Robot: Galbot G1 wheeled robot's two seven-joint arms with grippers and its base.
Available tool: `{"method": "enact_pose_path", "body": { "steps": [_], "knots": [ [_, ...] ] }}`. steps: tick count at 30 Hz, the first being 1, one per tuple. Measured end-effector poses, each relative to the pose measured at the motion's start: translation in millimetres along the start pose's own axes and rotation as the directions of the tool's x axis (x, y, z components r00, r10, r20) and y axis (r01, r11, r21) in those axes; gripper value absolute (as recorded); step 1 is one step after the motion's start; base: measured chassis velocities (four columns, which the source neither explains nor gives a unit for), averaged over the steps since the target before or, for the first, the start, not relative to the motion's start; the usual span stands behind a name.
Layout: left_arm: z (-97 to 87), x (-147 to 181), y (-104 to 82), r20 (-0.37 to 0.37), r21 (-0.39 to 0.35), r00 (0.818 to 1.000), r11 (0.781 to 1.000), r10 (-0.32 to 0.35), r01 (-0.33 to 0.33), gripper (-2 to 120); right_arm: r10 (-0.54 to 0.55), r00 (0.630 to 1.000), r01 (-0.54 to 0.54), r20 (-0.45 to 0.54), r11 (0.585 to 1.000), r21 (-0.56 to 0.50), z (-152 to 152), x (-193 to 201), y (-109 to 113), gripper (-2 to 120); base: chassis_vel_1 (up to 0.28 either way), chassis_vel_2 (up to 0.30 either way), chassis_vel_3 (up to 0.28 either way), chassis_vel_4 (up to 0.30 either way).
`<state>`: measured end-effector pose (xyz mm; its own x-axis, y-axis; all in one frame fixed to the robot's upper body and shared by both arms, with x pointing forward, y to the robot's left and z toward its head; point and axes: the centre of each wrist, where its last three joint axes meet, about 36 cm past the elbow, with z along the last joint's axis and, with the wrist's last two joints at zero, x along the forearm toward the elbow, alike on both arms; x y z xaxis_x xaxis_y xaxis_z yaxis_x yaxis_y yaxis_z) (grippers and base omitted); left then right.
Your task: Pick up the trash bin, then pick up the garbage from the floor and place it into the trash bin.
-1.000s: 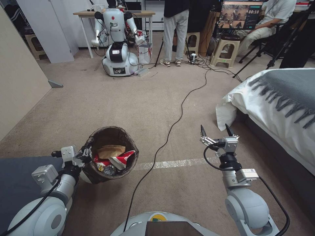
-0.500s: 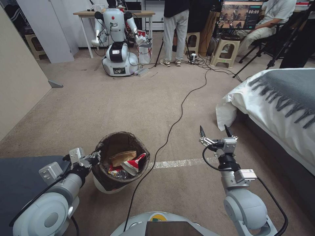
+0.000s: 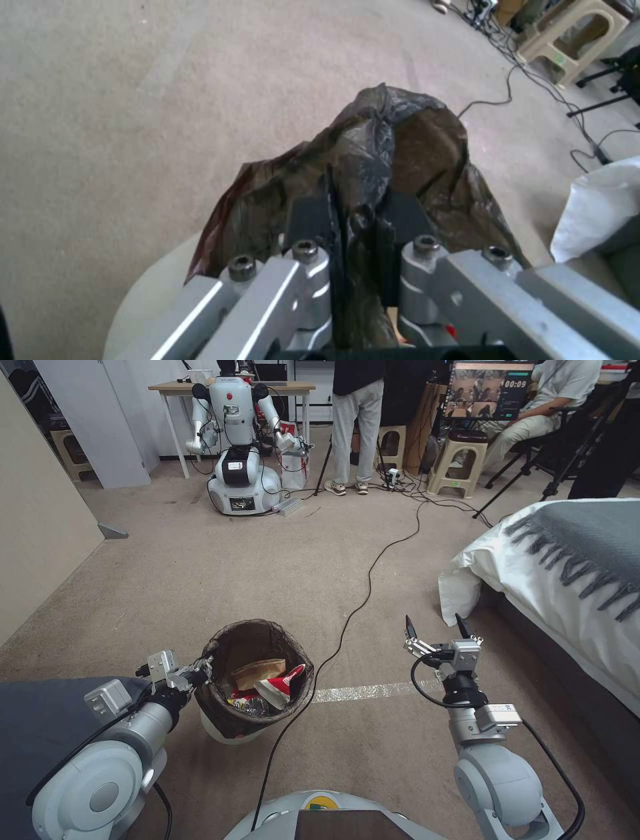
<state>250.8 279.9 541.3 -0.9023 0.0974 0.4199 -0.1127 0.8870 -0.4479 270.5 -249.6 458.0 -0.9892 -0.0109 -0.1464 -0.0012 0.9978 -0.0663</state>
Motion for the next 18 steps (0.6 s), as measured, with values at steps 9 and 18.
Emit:
{"method": "enact_pose_path", "body": {
  "steps": [9,18],
  "knots": [
    [-3.3,-2,-2.7,0.048,-0.028,0.999,0.999,0.019,-0.018,8,0.005,1.000,-0.005,-0.001,1.000,0.002,1,-1,-3,100,0.000,0.000,0.000,0.000],
    [0.1,-11,3.8,0.049,-0.051,0.999,0.999,0.005,-0.003,8,0.002,1.000,-0.002,-0.002,1.000,-0.001,2,-3,-3,100,0.000,0.000,0.000,0.000]
  ]
}}
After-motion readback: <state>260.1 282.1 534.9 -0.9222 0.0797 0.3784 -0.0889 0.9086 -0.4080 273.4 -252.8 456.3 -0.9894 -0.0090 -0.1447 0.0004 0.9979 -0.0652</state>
